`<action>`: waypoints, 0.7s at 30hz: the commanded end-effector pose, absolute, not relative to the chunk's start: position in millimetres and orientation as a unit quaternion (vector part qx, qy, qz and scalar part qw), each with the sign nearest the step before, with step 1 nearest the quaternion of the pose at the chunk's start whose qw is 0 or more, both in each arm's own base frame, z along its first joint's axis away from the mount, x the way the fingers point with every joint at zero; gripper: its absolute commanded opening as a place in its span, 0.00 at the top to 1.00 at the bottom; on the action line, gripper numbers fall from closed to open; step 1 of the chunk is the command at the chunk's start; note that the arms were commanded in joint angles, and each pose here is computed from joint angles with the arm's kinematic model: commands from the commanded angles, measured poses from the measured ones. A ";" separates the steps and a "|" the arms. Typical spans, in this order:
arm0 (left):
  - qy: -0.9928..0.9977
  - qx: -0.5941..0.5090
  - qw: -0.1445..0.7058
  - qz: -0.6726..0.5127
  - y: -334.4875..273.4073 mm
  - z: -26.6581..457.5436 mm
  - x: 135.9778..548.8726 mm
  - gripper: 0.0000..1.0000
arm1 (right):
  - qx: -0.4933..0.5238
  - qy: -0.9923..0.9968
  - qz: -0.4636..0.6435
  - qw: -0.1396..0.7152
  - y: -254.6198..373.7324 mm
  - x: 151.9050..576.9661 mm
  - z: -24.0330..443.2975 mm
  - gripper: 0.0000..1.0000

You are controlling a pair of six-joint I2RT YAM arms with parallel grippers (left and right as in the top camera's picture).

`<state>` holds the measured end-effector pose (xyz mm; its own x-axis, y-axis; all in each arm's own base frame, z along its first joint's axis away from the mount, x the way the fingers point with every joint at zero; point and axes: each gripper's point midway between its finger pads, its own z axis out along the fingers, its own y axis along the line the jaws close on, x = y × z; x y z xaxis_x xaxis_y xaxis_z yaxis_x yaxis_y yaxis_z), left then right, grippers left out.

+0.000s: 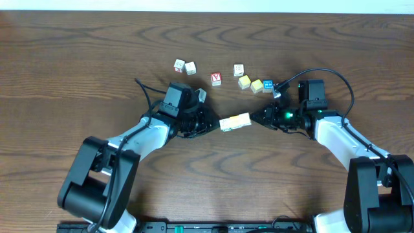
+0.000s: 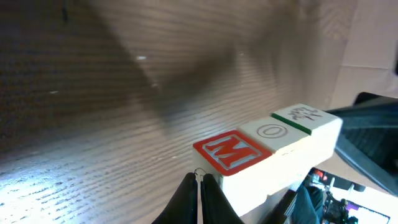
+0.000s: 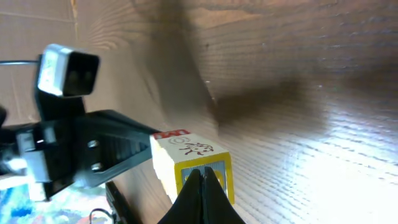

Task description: Lift 3 blocks

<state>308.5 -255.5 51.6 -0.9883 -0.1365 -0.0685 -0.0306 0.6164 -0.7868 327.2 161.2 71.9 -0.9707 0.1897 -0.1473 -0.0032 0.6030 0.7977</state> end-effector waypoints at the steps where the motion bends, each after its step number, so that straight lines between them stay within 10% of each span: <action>1: 0.853 0.028 0.064 -0.517 -287.7 109.7 296.3 0.93 | 0.000 0.862 0.504 0.049 203.6 294.7 86.5 0.99; 21: 0.853 0.028 0.064 -0.517 -287.8 109.7 296.1 0.93 | -0.004 0.856 0.515 0.052 205.9 295.8 91.7 0.99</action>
<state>308.7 -262.9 81.5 -0.9870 -0.1092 -0.1182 0.0383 0.5540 -0.8316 330.5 152.2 58.0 -0.9629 0.2134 -0.1654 0.0229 0.6749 0.7375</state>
